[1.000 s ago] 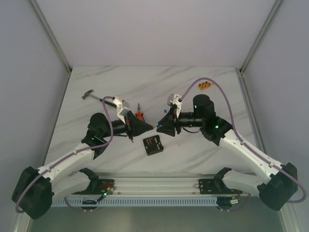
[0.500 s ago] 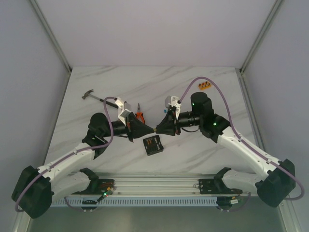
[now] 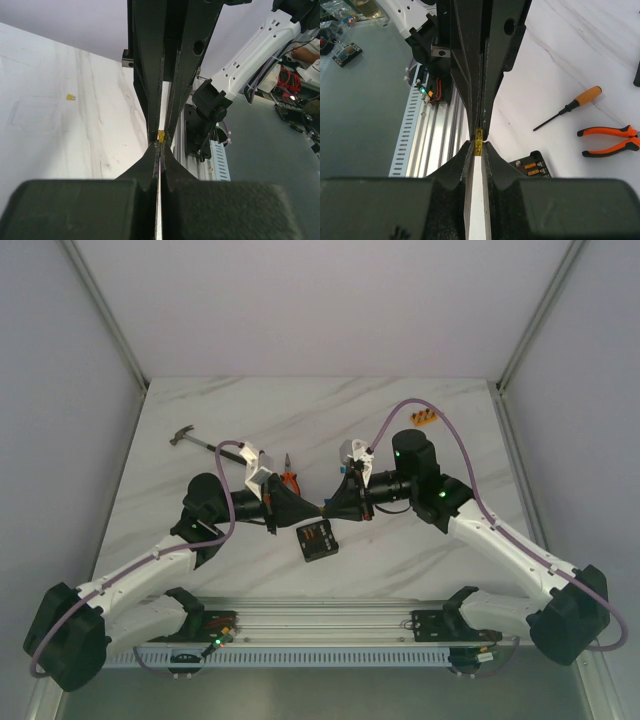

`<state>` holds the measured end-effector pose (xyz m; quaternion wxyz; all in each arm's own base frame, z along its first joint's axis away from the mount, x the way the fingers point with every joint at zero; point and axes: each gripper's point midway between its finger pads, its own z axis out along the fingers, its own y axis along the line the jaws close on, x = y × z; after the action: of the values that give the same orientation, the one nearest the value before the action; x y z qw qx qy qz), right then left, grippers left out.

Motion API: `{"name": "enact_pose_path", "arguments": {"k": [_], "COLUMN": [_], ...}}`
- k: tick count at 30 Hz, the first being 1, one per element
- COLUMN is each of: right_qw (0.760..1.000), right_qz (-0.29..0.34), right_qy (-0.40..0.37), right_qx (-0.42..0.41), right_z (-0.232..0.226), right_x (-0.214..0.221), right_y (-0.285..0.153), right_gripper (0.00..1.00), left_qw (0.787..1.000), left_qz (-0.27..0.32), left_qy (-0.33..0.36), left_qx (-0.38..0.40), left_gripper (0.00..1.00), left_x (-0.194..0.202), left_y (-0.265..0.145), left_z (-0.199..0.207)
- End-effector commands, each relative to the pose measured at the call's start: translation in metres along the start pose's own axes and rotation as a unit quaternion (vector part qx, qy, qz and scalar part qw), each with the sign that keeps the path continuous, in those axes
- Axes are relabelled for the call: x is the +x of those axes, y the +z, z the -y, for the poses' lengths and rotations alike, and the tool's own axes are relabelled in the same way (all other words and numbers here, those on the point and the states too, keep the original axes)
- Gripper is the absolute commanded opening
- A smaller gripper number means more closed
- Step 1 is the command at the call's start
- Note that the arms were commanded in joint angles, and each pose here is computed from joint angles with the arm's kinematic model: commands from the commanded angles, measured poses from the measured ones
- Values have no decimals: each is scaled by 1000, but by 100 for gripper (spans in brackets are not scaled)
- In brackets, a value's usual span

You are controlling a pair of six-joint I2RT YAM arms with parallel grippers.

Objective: Snap on the fuse box
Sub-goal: Pick up the fuse from the center of the board.

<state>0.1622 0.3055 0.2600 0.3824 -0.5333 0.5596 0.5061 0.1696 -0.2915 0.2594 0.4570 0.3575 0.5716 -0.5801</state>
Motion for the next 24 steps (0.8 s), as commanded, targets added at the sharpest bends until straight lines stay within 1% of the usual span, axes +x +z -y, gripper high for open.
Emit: {"name": "enact_pose_path", "arguments": {"k": [1,6,10,16,20,22,23,24], "right_qw": [1000,999,999,999,999,1000,1000,1000], "right_qz": [15,18,19,19,18,17,15,13], "right_qy": [-21,-25,-25,-23,-21,-17,-11,-1], "right_qx": [-15,-12,-15,-19,-18,-7,1,14], "right_z": [-5,-7,-9,-10,-10,-7,-5,-1], "right_x": [-19,-22,-22,-21,-21,-19,-18,-16], "right_y": [-2,-4,-5,-4,-4,-5,-5,-5], "right_gripper": [18,21,21,12,0,0,0,0], "left_qw": [999,999,1000,1000,1000,999,999,997], "left_qz": [5,5,5,4,7,12,14,19], "left_qy": [30,30,28,27,21,12,6,-2], "left_qx": [18,11,8,6,-9,-35,-52,-71], "left_gripper": [0,0,0,0,0,0,4,12], "left_x": [-11,-10,-10,-9,-8,-7,-7,-6], "left_y": [3,3,3,3,3,2,1,-1], "left_z": [8,5,4,2,-3,-11,-16,-22]}}
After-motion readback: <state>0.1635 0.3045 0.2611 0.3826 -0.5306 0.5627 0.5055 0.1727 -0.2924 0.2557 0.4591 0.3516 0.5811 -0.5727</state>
